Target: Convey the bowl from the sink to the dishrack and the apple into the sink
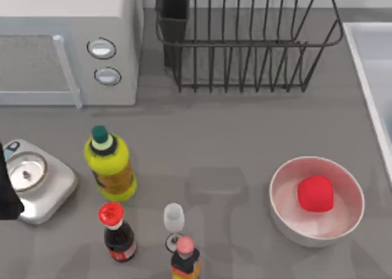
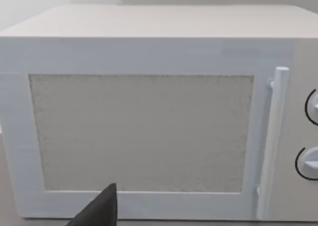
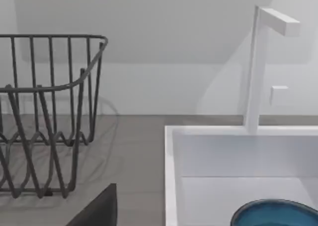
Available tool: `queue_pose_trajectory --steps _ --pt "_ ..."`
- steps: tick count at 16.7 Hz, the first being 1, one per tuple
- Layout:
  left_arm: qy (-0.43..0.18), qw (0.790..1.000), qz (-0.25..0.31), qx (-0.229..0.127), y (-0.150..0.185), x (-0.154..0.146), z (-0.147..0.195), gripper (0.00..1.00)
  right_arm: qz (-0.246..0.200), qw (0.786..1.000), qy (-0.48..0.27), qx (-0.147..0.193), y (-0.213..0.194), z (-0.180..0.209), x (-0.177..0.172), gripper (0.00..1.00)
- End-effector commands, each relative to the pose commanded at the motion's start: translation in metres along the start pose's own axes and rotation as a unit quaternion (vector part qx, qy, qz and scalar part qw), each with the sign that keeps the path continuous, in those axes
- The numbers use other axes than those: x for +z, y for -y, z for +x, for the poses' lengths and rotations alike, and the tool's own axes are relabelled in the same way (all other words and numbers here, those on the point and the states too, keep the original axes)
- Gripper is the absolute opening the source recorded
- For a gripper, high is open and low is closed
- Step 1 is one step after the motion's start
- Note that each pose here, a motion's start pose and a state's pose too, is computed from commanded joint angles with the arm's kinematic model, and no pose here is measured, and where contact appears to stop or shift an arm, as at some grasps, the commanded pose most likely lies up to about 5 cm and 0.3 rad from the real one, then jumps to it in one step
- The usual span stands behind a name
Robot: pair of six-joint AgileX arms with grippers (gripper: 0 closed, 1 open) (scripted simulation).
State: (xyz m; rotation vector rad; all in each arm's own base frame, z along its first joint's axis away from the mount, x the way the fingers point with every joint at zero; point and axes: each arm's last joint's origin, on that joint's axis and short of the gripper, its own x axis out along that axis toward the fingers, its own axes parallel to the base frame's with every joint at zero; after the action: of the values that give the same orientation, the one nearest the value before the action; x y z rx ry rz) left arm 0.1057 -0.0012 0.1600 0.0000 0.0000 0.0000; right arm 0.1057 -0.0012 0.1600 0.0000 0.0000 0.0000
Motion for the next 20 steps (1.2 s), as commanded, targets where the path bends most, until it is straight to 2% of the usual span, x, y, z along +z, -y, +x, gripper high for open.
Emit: queue_pose_trajectory --steps 6,12,16,20 --pt "0.0 1.0 0.0 0.0 0.0 0.0 0.0 1.0 -0.007 1.0 -0.027 -0.006 0.001 0.002 0.015 1.0" --pt "0.0 1.0 0.0 0.0 0.0 0.0 0.0 1.0 -0.037 0.987 -0.155 -0.037 0.009 0.029 0.075 1.0" --pt "0.0 1.0 0.0 0.0 0.0 0.0 0.0 1.0 -0.059 0.956 -0.281 -0.057 0.022 0.083 0.114 1.0" --pt "0.0 1.0 0.0 0.0 0.0 0.0 0.0 1.0 -0.071 0.903 -0.419 -0.063 0.047 0.161 0.127 1.0"
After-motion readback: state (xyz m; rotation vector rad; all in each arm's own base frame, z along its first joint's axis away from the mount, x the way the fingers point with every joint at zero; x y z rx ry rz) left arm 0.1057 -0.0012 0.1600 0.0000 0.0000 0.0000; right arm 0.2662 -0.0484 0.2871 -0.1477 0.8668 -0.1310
